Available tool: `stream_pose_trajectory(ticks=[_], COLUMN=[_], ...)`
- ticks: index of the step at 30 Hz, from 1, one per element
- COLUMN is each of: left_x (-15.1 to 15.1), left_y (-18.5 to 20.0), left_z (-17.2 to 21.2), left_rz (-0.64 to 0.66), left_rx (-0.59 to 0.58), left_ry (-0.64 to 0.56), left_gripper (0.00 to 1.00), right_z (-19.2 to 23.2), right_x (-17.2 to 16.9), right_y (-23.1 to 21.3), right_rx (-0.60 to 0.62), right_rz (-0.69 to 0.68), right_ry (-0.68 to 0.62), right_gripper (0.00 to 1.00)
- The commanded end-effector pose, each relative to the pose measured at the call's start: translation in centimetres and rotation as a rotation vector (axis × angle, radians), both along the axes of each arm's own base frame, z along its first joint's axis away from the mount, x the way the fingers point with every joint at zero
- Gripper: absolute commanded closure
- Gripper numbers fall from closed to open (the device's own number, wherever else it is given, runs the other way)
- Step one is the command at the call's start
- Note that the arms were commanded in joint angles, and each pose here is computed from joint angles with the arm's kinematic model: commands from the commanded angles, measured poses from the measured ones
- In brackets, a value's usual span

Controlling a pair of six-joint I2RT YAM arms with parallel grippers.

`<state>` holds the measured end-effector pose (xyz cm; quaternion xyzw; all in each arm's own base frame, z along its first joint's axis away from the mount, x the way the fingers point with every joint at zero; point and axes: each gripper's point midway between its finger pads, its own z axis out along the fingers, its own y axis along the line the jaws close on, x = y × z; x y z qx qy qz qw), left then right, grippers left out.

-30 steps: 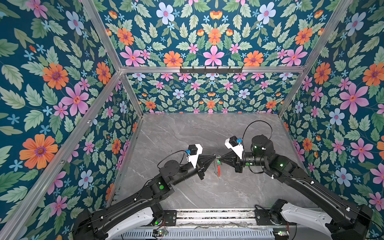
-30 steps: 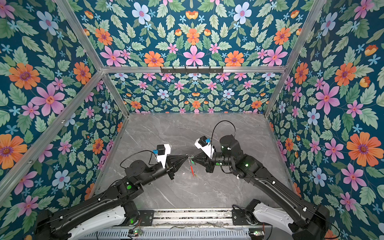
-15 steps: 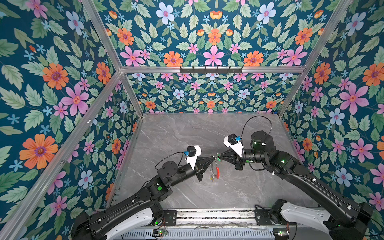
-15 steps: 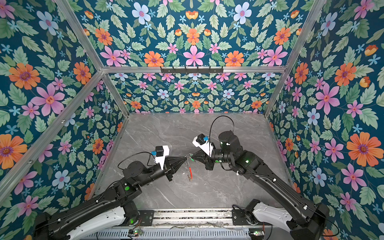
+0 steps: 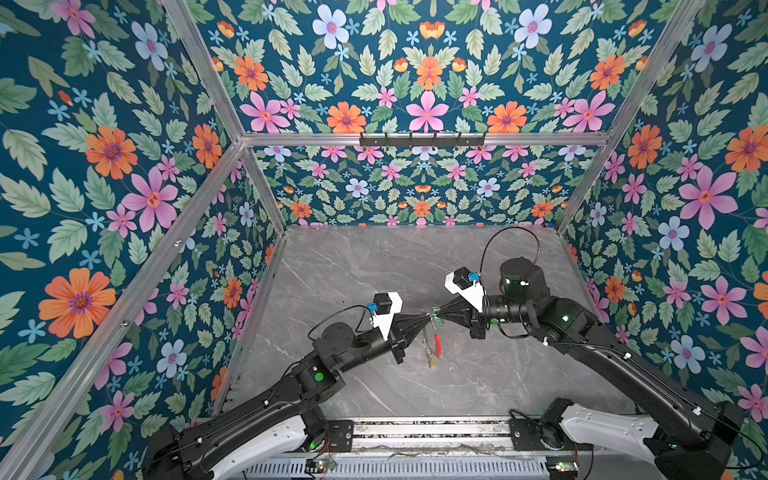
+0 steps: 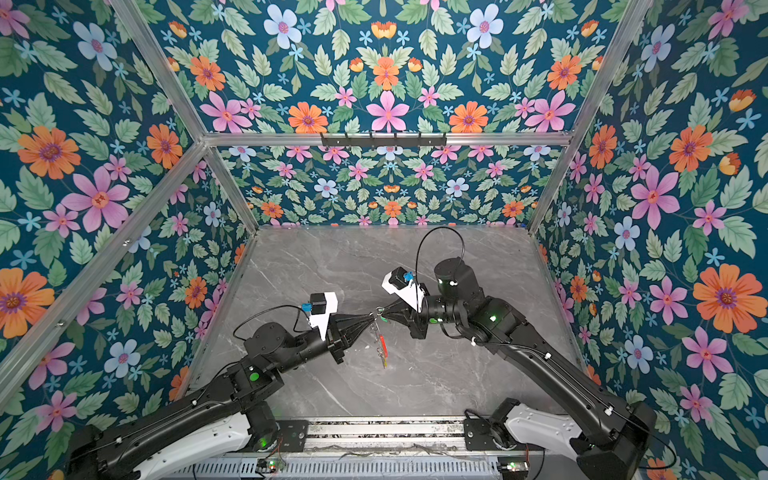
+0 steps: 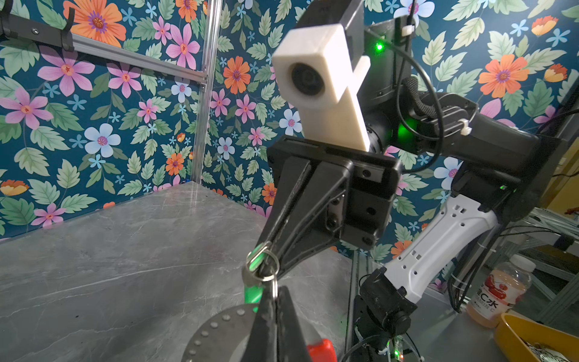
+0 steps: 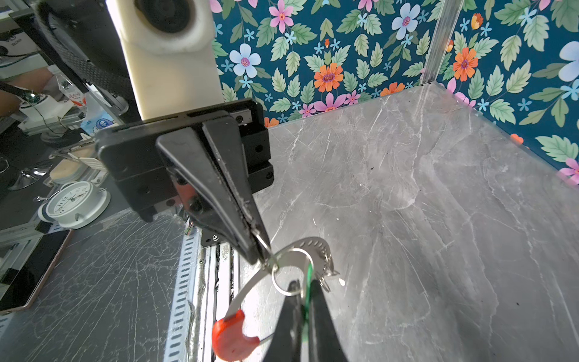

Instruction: Remove the keys from the keyring

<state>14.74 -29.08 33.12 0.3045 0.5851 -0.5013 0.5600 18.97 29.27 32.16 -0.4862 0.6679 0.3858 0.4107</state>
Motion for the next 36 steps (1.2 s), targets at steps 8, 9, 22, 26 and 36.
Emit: stream_pose_trajectory(ticks=[8,9,22,26,36], left_x=[-1.6,-1.6,-2.2,-3.4,-4.1], left_y=[-0.3,-0.3,-0.6,-0.8,-0.5], left_z=[0.8,0.8,1.0,1.6,2.5], left_rz=[-0.086,-0.089,-0.131,-0.199,-0.242], left_rx=[-0.023,-0.022,-0.024,-0.045,-0.095], left_ry=[-0.035,-0.036,-0.038,-0.053,-0.058], left_gripper=[1.00,1.00,1.00,1.00,1.00], right_z=[1.6,1.6,2.4,2.5,2.5], right_x=[0.8,0.7,0.0,0.0,-0.7], right_y=[-0.1,-0.1,0.1,0.2,0.3], right_rx=[0.022,0.021,0.015,0.014,0.028], right_rz=[0.005,0.009,0.065,0.080,0.118], right_ry=[-0.051,-0.050,-0.062,-0.066,-0.054], right_gripper=[1.00,1.00,1.00,1.00,1.00])
